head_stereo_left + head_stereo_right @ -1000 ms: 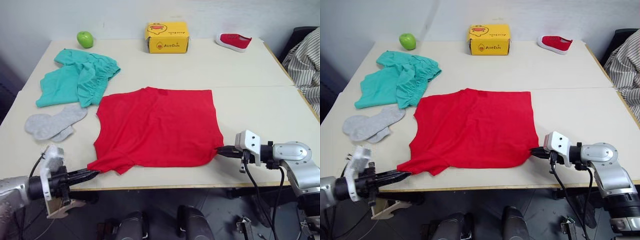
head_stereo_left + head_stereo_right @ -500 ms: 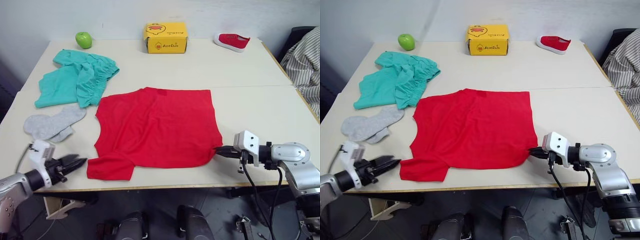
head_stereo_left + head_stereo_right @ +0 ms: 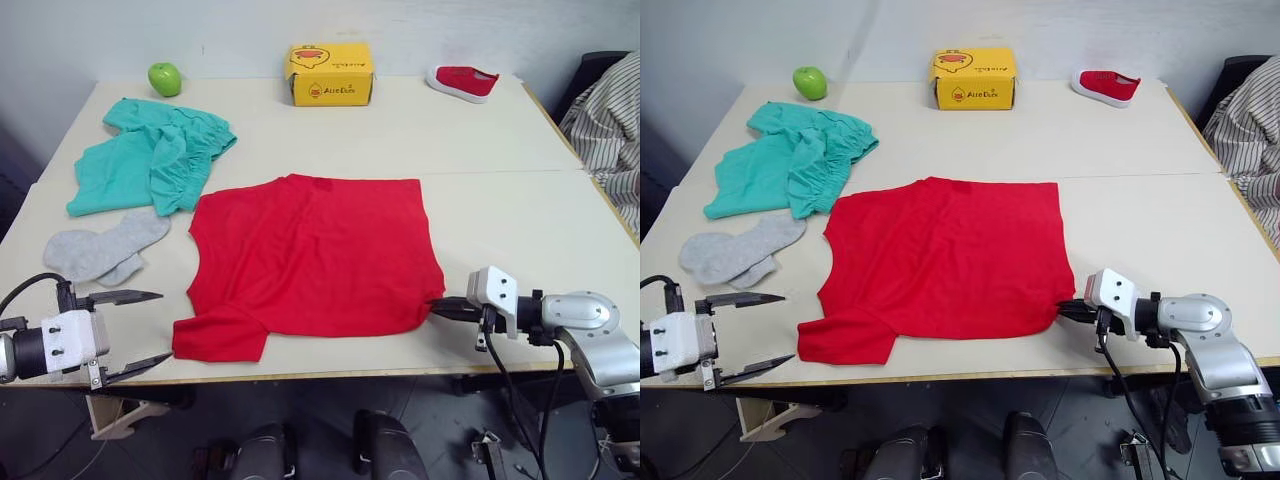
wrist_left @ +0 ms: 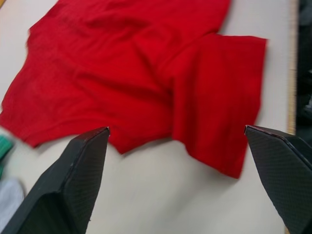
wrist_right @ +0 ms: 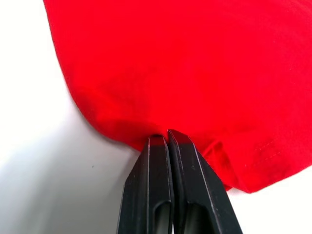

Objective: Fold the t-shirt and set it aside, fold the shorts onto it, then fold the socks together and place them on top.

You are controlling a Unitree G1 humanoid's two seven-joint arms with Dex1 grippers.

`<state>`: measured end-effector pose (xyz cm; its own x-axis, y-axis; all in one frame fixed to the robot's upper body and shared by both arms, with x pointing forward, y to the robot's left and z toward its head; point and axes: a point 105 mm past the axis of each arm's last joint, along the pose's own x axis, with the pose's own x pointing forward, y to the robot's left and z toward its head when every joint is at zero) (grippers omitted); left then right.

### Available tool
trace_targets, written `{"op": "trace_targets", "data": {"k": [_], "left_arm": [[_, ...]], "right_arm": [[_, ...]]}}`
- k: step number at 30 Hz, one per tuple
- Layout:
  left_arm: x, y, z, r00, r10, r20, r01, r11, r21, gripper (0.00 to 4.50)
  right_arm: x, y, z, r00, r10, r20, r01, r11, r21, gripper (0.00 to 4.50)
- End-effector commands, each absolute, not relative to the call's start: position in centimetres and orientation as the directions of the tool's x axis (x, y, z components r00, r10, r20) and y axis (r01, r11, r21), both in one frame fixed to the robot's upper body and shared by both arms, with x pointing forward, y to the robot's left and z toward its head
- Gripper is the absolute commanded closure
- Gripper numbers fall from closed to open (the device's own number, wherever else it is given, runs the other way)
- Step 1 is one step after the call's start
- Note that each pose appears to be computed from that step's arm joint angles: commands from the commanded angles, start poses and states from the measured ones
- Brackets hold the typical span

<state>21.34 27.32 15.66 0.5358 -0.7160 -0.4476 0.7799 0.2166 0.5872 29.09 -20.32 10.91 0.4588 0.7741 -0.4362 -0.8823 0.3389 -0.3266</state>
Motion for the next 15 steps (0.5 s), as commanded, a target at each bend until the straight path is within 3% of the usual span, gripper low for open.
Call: {"op": "trace_targets", "data": {"k": [1, 7, 14, 15], "left_arm": [[21.2, 27.3, 15.8, 0.508, -0.716, -0.478, 0.779, 0.146, 0.609, 0.03], [22.1, 25.1, 11.7, 0.464, -0.707, -0.533, 0.792, 0.061, 0.608, 0.03], [22.7, 24.2, 10.5, 0.461, -0.703, -0.542, 0.787, 0.041, 0.616, 0.03], [22.9, 24.3, 10.5, 0.472, -0.693, -0.544, 0.779, 0.039, 0.626, 0.21]], "right_arm": [[29.1, -20.6, 12.2, 0.476, 0.776, -0.414, -0.868, 0.337, -0.365, 4.50], [29.2, -20.1, 12.4, 0.466, 0.787, -0.404, -0.871, 0.327, -0.366, 4.50], [29.3, -19.8, 12.4, 0.461, 0.789, -0.405, -0.873, 0.323, -0.366, 4.50], [29.3, -19.8, 12.4, 0.462, 0.790, -0.403, -0.873, 0.324, -0.365, 4.50]]}}
